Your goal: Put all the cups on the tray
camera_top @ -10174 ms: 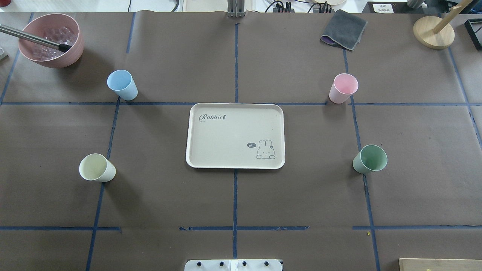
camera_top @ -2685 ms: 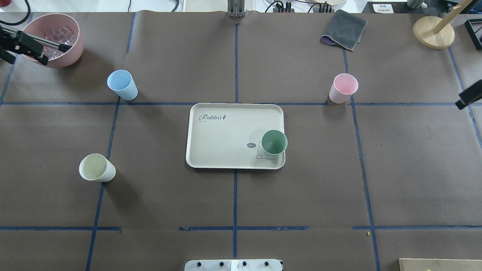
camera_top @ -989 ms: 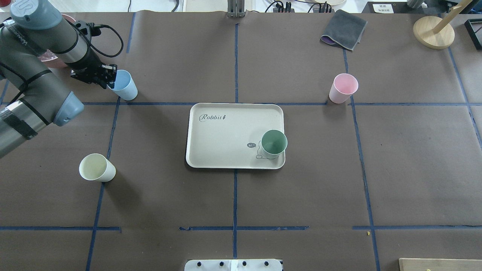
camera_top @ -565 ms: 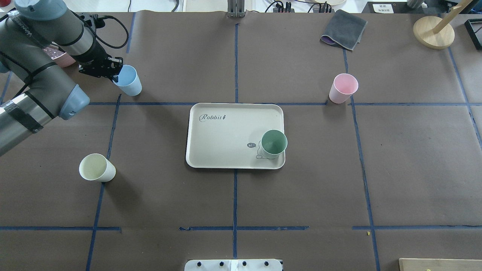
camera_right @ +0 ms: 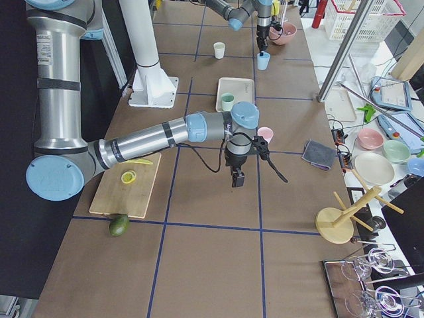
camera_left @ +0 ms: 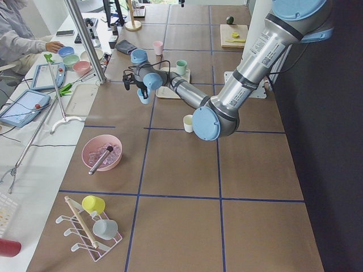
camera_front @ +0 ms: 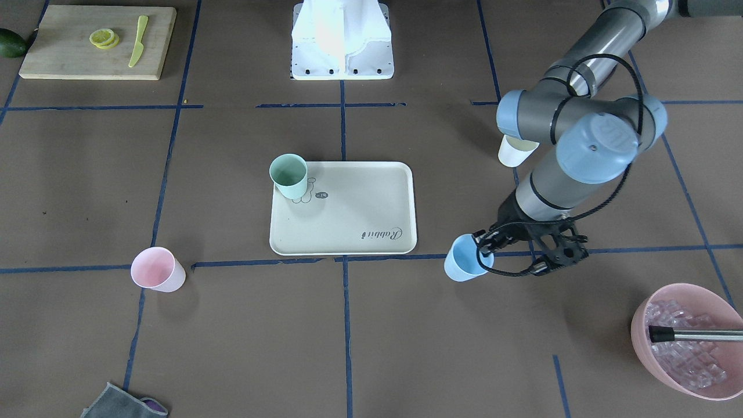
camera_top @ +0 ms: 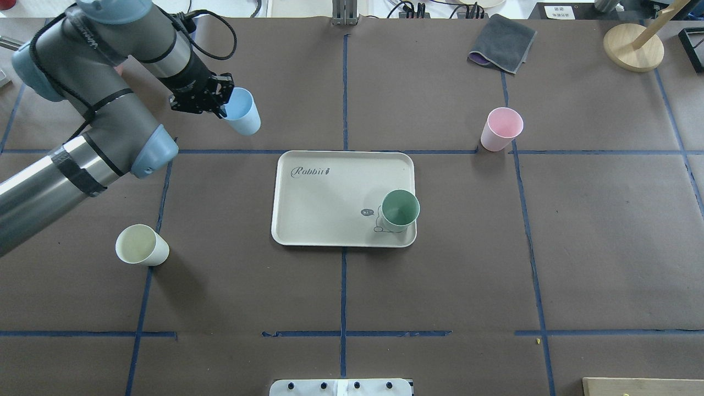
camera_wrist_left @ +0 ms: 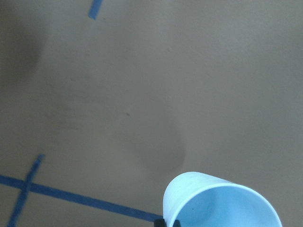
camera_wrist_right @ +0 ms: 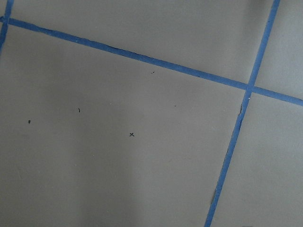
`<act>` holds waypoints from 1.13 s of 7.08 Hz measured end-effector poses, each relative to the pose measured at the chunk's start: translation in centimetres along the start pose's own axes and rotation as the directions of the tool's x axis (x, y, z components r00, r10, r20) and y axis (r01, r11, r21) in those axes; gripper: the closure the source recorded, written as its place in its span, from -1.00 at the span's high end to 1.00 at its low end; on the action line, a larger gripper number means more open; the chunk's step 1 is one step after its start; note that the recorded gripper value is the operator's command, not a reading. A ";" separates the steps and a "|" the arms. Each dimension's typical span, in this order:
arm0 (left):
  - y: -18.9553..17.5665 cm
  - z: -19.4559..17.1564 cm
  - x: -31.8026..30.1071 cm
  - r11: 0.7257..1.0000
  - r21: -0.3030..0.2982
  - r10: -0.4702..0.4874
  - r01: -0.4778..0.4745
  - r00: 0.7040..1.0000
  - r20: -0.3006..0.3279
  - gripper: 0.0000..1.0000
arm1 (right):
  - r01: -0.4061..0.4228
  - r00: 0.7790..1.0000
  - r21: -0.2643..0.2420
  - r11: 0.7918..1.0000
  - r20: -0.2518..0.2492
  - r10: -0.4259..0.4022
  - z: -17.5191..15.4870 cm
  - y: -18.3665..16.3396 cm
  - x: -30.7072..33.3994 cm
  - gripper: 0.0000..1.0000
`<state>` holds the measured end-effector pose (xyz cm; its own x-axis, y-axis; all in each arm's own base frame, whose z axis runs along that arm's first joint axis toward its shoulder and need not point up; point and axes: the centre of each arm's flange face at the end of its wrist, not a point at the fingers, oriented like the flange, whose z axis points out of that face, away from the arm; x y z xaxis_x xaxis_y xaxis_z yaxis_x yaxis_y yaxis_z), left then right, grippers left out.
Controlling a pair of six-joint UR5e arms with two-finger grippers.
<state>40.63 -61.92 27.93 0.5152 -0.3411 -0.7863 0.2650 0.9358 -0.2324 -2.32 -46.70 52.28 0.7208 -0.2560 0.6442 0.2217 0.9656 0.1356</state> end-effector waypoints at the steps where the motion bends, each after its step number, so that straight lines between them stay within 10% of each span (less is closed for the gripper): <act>1: 2.9 0.3 3.5 1.000 -0.011 -0.027 0.028 1.000 0.007 -1.00 | -0.012 1.000 0.001 1.000 0.000 0.012 0.0 -0.1 0.0 1.00; 3: 9.4 3.7 7.2 1.000 -0.005 -0.013 0.013 0.999 0.046 -0.97 | -0.018 1.000 0.002 1.000 0.000 0.018 -0.1 -0.1 -0.1 1.00; 4: 11.0 4.6 7.6 1.000 -0.005 -0.006 0.006 0.999 0.053 -0.53 | -0.018 1.000 0.003 1.000 0.000 0.018 -0.1 -0.1 -0.1 1.00; 5: 11.7 4.8 7.7 1.000 -0.007 -0.002 0.002 0.999 0.054 0.87 | -0.019 1.000 0.003 1.000 0.000 0.019 -0.1 -0.1 -0.1 1.00; 8: 12.6 4.1 6.9 1.000 -0.012 0.009 -0.008 0.998 0.054 0.98 | -0.020 1.000 0.005 1.000 0.000 0.020 -0.2 -0.2 -0.2 1.00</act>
<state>50.84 -52.80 21.95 0.5609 -0.3372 -0.7561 0.2510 0.9396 -0.2329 -2.39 -46.89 51.93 0.7251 -0.2364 0.6468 0.2036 0.9708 0.1266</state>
